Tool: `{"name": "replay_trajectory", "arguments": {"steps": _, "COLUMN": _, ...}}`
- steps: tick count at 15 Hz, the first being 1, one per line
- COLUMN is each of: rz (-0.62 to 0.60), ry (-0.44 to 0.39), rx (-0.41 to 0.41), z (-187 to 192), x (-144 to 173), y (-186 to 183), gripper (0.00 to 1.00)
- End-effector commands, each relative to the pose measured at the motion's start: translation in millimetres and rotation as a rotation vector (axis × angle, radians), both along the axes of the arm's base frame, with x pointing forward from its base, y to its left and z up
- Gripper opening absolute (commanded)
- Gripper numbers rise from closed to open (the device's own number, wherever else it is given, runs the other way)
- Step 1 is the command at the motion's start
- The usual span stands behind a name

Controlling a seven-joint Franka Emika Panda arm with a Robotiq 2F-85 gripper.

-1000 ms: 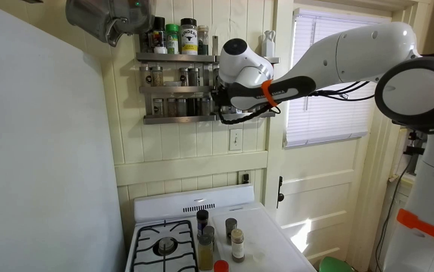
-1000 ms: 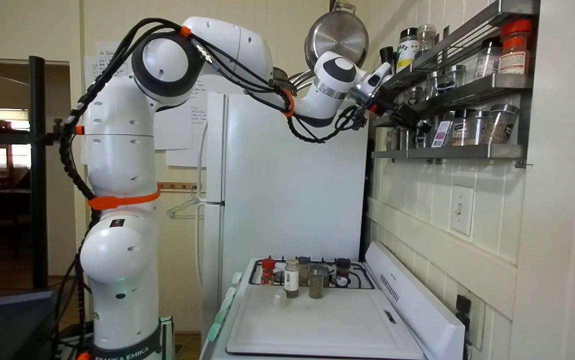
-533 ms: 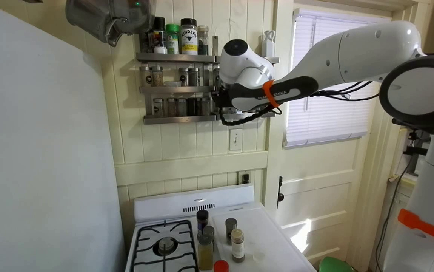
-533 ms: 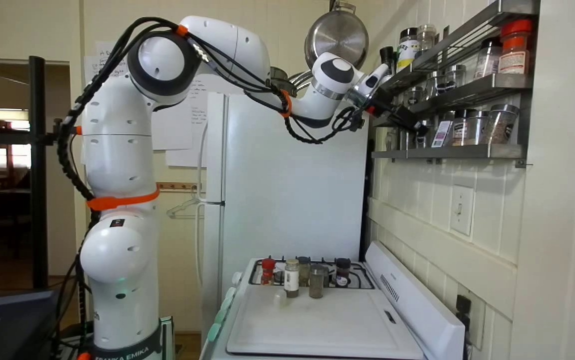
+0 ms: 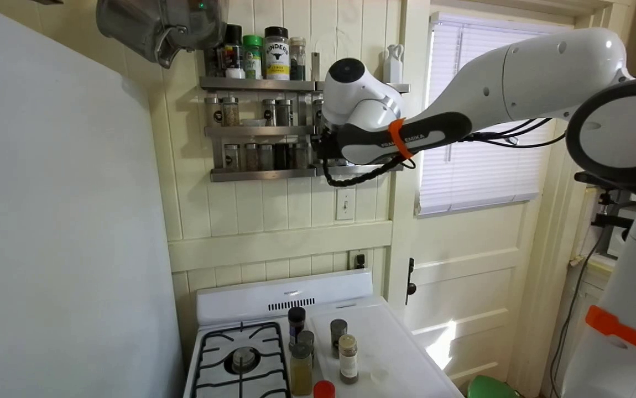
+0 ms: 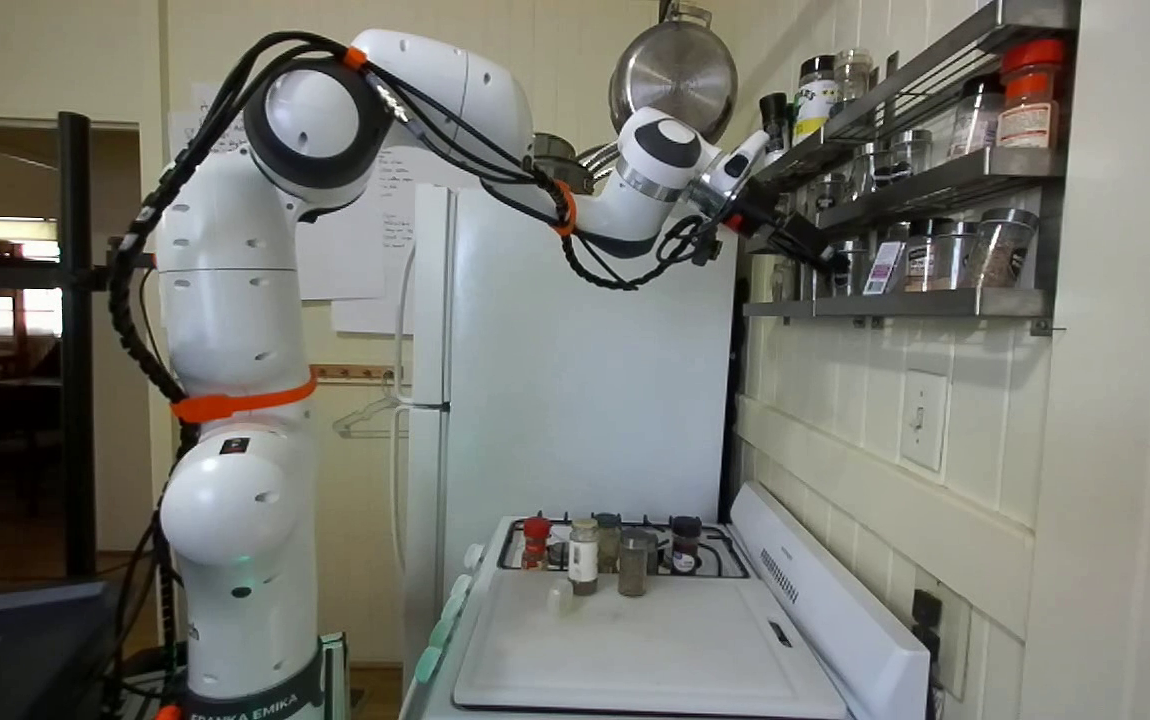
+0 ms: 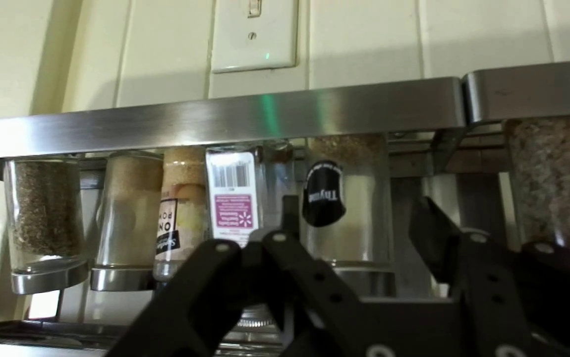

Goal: Pick up one glass jar from the stove and put it on the bottom shelf.

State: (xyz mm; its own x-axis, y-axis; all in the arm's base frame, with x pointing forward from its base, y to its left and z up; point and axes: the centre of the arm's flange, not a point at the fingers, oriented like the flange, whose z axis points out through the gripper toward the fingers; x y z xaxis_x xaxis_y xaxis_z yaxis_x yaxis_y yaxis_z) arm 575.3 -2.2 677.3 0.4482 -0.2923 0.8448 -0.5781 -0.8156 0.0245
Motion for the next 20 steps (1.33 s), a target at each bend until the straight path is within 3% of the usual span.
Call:
{"name": "replay_trajectory", "arguments": {"steps": 1, "rz": -0.015, "ry": 0.008, "rx": -0.003, "z": -7.6, "x": -18.4, "y": 7.8, "gripper": 0.59}}
{"name": "replay_trajectory", "arguments": {"steps": 11, "rz": 0.021, "ry": 0.028, "rx": 0.030, "z": -21.3, "x": -58.4, "y": 14.7, "gripper": 0.75}}
{"name": "replay_trajectory", "arguments": {"steps": 13, "rz": 0.024, "ry": 0.039, "rx": 0.037, "z": -24.0, "x": -69.7, "y": 17.8, "gripper": 0.96}}
{"name": "replay_trajectory", "arguments": {"steps": 14, "rz": 0.032, "ry": 0.056, "rx": 0.060, "z": -26.1, "x": -75.5, "y": 19.9, "gripper": 1.00}}
{"name": "replay_trajectory", "arguments": {"steps": 20, "rz": 0.087, "ry": 0.169, "rx": 0.219, "z": -48.0, "x": -96.4, "y": 27.8, "gripper": 1.00}}
